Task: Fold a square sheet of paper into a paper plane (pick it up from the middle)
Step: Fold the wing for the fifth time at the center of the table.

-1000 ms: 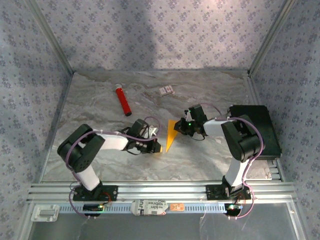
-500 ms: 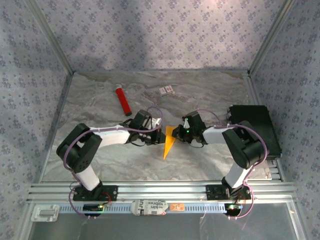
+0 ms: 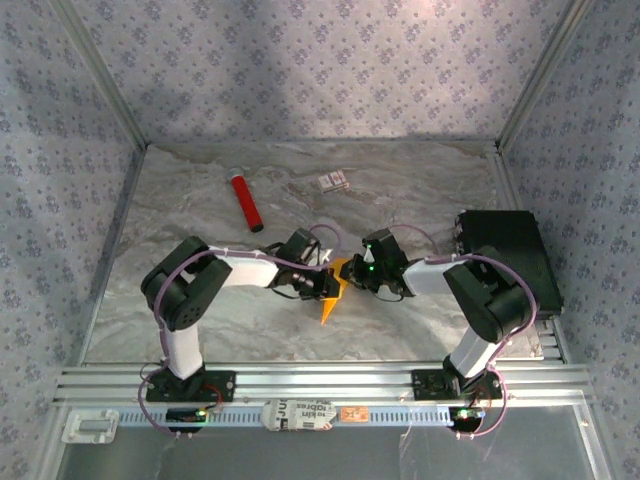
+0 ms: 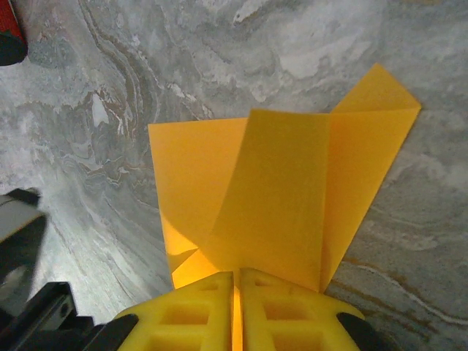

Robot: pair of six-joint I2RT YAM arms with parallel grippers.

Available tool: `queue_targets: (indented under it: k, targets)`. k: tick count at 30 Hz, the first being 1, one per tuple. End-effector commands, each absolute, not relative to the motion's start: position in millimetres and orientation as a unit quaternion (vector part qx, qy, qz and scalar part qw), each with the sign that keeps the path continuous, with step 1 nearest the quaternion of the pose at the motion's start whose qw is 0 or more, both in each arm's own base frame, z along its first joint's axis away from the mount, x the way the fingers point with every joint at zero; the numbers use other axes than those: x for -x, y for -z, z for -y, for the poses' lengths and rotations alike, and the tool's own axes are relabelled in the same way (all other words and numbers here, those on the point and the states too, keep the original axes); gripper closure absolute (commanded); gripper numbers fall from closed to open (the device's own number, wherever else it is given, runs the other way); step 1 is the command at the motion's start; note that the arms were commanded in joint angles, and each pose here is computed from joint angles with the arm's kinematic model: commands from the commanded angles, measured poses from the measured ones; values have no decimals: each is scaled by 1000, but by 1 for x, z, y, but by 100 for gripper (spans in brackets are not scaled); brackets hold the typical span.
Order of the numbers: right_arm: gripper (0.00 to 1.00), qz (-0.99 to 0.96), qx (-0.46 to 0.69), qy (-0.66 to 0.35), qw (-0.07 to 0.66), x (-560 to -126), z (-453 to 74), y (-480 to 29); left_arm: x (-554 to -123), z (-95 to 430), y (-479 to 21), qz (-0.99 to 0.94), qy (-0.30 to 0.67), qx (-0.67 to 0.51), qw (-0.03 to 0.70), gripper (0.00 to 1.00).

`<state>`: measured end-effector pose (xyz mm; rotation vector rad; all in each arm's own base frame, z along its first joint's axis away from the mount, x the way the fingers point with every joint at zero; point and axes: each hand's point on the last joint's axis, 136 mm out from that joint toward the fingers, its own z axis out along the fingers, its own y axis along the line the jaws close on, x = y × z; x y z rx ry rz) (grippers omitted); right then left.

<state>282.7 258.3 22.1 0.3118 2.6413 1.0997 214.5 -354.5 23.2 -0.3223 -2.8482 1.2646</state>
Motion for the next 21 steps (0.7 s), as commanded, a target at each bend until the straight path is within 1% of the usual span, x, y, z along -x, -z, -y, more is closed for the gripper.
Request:
queue_targets:
  k: [1, 7, 13, 21]
  targets:
    - [88, -921, -119, -354, 111, -269, -250, -8, -207, 342, -2, 926, -365, 98, 15, 100]
    - [87, -922, -110, -353, 115, -274, -247, -11, -187, 323, 22, 934, -342, 94, 39, 100]
    - [87, -919, -99, -356, 134, -293, -238, -20, -171, 308, 33, 936, -336, 89, 54, 100]
    - [87, -913, -114, -361, 152, -323, -215, -25, -164, 302, 42, 938, -329, 88, 63, 100]
